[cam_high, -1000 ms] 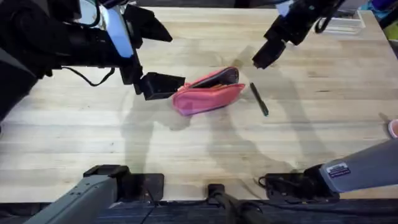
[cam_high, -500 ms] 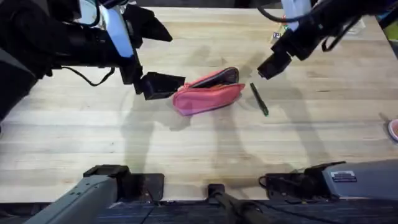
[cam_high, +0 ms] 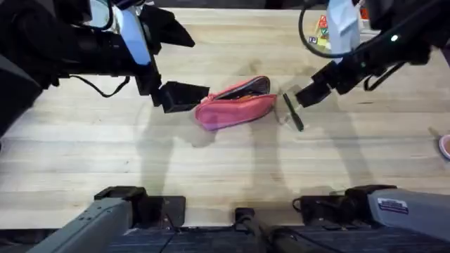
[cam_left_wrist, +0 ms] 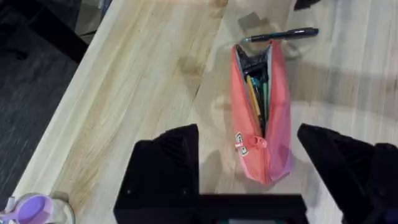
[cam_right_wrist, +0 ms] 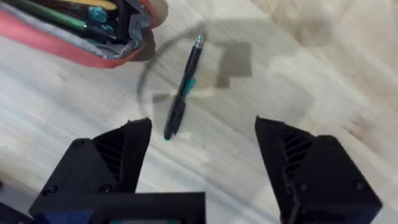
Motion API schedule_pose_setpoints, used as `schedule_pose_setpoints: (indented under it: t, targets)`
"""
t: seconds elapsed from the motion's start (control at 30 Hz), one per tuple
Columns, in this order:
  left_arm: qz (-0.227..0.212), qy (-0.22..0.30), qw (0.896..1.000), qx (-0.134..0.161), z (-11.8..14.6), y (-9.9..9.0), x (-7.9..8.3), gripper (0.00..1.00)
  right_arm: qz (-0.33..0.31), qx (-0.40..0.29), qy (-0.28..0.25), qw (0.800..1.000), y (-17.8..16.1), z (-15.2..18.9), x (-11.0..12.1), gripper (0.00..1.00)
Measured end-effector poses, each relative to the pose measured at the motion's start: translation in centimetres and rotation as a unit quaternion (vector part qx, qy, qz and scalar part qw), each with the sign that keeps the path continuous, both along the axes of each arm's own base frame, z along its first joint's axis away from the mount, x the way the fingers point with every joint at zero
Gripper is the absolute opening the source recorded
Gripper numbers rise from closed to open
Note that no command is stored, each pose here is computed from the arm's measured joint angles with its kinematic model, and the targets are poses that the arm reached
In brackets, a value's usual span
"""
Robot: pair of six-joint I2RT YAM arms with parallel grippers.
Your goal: Unzip the bag, pick up the pens from the table one at a time and place them inside, then zip the bag closed.
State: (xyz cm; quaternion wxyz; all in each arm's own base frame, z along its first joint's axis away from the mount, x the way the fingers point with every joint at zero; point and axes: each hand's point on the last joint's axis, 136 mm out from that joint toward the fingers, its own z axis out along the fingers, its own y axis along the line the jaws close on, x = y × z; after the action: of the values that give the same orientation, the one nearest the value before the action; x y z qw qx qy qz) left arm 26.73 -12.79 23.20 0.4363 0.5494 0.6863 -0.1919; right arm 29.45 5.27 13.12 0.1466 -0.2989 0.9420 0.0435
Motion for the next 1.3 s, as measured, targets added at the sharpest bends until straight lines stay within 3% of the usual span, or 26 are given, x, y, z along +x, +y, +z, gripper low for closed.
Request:
schedule_pose_setpoints:
  t: [0.5, 1.07, 1.3]
  targets:
    - [0.000, 0.000, 1.000, 0.000, 0.0, 0.0, 0.0, 0.993, -0.022, 0.043, 0.025, 0.999, 1.2, -1.4, -1.0, 0.997]
    - [0.000, 0.000, 1.000, 0.000, 0.0, 0.0, 0.0, 0.993, -0.033, 0.035, 0.100, 0.994, 1.4, -7.3, 0.2, 0.996]
    - [0.000, 0.000, 1.000, 0.000, 0.0, 0.0, 0.0, 0.993, -0.065, 0.031, 0.091, 0.993, 1.3, -8.6, 1.8, 0.996]
